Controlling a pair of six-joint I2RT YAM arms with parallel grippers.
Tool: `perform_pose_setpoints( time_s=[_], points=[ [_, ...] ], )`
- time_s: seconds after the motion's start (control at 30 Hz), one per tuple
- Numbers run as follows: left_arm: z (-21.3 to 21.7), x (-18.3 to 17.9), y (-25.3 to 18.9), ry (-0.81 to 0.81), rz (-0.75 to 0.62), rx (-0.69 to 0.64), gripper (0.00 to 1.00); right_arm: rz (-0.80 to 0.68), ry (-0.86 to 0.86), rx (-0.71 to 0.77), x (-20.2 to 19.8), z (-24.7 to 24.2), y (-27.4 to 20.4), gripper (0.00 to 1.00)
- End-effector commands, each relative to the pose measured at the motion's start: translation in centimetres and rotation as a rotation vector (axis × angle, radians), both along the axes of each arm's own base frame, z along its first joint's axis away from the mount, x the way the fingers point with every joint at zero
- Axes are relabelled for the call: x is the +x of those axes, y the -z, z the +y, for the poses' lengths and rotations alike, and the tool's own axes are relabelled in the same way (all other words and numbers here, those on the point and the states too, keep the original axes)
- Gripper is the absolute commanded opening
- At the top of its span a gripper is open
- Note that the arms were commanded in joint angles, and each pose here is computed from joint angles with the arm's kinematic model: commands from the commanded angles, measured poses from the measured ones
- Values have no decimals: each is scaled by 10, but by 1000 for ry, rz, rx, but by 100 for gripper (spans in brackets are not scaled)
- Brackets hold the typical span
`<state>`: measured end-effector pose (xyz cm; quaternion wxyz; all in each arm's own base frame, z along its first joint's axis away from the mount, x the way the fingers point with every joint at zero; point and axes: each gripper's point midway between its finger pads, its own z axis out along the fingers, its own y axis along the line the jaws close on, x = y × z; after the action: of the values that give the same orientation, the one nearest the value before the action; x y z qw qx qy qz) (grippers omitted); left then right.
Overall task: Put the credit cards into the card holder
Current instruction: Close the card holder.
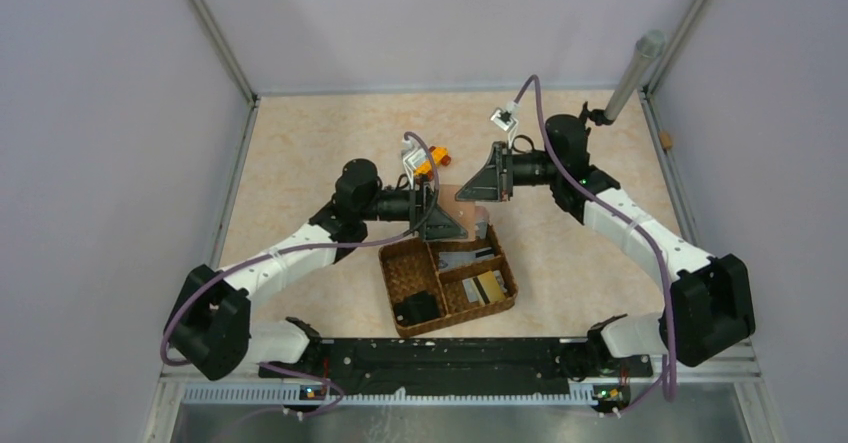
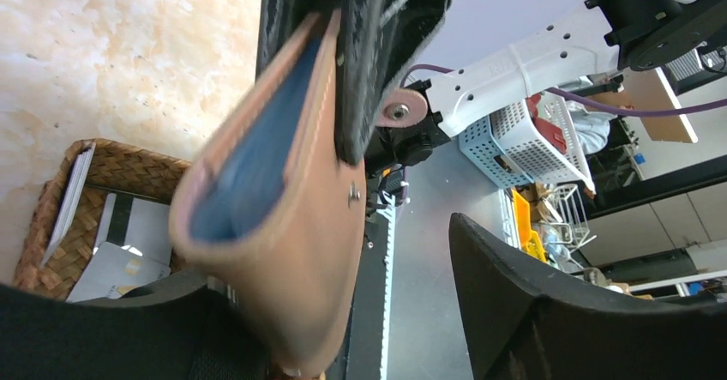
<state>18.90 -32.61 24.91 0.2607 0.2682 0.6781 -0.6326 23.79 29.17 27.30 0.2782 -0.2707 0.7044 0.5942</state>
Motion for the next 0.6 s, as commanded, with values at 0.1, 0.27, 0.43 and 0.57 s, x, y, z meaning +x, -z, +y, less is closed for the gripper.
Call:
perform_pose_setpoints(
  time_s=[0.1, 0.27, 0.43, 0.57],
  points=[
    [13, -1, -23, -21, -56, -88, 52, -106, 9, 68, 0, -9, -32, 0],
    [13, -3, -18, -21, -39, -85, 30, -108, 7, 83, 0, -10, -35, 0],
    [14, 2, -17, -51, -43, -82, 0, -99, 71, 34, 8, -14, -29, 7],
    [16, 25, 2, -190, -7, 17, 0, -134, 253, -100, 27, -32, -16, 55]
  ],
)
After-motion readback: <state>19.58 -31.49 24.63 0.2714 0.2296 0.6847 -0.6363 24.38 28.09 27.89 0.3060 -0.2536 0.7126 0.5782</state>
